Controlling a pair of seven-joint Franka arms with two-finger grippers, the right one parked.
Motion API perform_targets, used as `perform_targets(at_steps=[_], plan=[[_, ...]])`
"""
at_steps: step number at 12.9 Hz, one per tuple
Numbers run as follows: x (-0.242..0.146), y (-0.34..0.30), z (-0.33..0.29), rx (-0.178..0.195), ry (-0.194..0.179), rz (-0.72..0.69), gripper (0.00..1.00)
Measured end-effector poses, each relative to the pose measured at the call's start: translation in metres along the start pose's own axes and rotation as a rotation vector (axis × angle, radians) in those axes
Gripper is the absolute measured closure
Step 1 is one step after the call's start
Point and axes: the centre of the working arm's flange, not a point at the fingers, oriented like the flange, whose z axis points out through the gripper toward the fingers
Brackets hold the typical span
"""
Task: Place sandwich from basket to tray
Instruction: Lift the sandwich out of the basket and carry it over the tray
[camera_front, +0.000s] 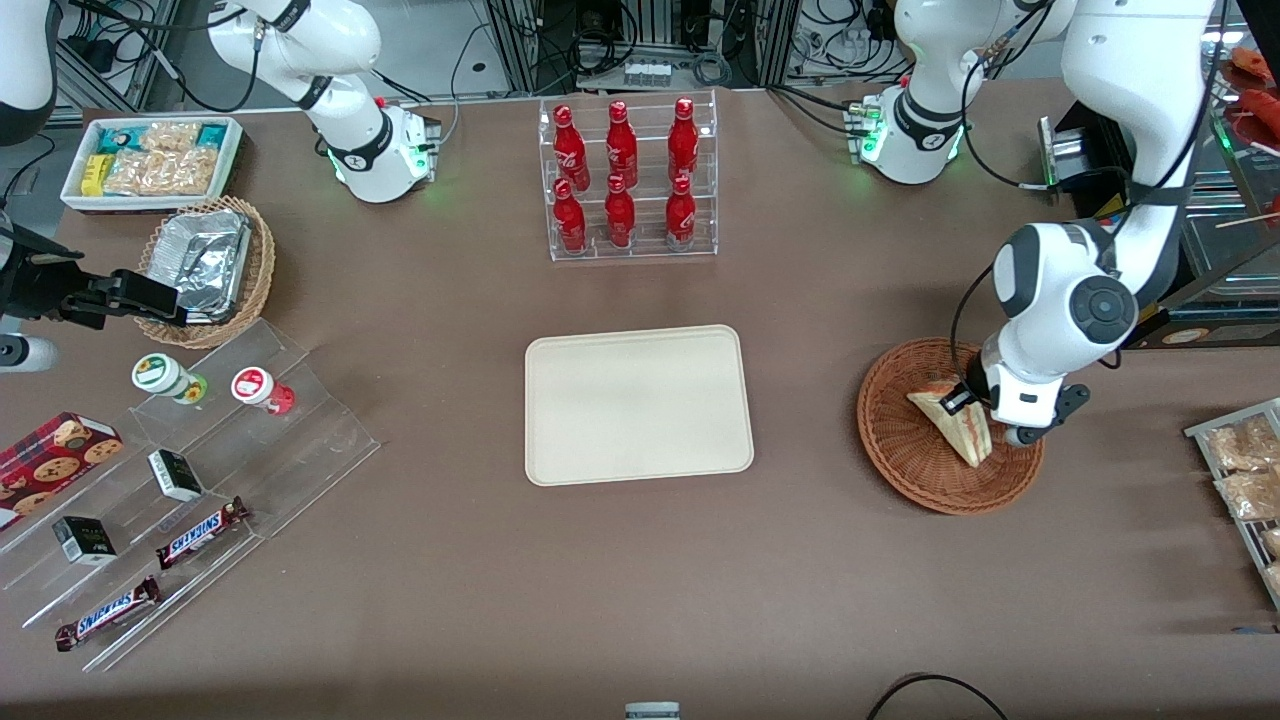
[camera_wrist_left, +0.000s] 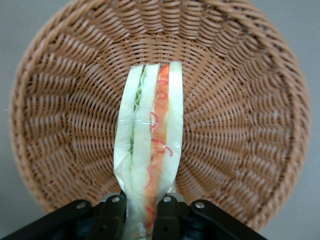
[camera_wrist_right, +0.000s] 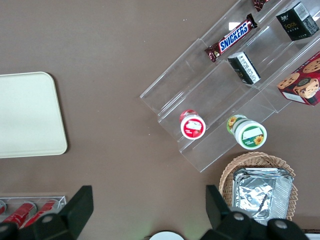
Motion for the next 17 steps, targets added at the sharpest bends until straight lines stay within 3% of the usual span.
perform_targets(at_steps=[2,5,17], plan=[[0.008,0.013,-0.044,0.024,-0.033,0.065,0.85],[0.001,0.044,-0.083,0.024,-0.039,0.176,0.85],[-0.152,0.247,-0.043,0.021,-0.039,0.517,0.85]])
